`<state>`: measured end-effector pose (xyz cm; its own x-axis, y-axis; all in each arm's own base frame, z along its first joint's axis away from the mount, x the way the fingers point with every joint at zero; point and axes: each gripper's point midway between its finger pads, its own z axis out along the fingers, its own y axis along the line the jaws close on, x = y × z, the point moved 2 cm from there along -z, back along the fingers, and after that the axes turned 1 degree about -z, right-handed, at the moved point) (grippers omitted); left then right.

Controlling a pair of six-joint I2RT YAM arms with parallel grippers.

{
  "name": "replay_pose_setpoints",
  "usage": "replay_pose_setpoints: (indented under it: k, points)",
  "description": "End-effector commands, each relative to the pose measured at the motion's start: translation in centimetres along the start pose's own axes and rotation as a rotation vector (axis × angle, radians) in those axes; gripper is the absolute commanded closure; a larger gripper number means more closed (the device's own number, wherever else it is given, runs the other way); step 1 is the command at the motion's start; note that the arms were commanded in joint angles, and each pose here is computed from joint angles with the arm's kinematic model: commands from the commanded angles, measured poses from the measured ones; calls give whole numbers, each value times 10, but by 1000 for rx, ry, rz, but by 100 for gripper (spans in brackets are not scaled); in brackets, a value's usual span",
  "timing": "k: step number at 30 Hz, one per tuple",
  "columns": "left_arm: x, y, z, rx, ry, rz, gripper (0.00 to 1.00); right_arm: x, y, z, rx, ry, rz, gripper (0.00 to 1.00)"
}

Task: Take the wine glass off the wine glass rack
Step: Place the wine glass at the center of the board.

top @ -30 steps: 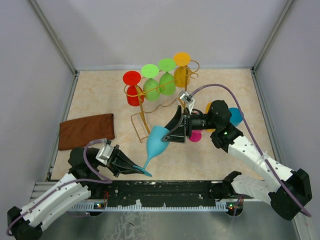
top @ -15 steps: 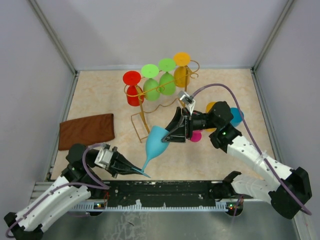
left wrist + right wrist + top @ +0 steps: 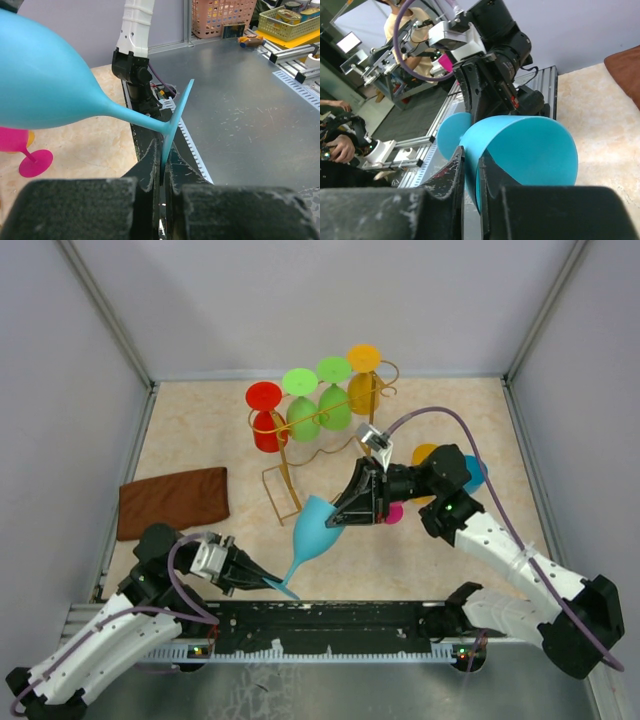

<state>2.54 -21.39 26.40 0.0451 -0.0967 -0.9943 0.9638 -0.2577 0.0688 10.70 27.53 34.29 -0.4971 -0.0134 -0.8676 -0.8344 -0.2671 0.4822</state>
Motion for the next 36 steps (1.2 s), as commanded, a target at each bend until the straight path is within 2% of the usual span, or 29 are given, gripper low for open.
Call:
replay_pose_setpoints:
  k: [1,3,8,9,12,21,22,23,24,30,33,36]
  points:
    - [2,7,-2,-65,23,-31,98,-13,21,-1,-46,-28,-124,98]
    - [3,10,-2,-86,23,-33,96,-12,20,-1,-41,-30,-129,100]
    - [4,16,-3,-121,23,-32,81,-13,21,-2,-29,-34,-140,100]
    - [4,17,-3,-126,23,-33,73,-14,21,-2,-27,-37,-145,100]
    - [5,19,-4,-143,25,-39,58,-14,21,-3,-18,-41,-151,100]
    - [2,24,-7,-205,10,-22,20,-12,12,-4,50,-34,-147,100]
    - [2,25,-8,-210,8,-18,15,-12,11,-5,56,-33,-146,100]
    - [1,26,-8,-220,6,-15,3,-12,10,-5,62,-31,-144,100]
    - [0,27,-9,-234,3,-11,1,-11,9,-5,69,-27,-140,100]
    - [-2,43,-17,-362,-3,10,0,-1,-6,-8,164,34,-78,100]
    - [-6,52,-23,-444,-19,19,0,2,-19,-11,276,60,-62,100]
    - [-7,61,-31,-534,-37,21,0,12,-38,-20,459,113,-27,100]
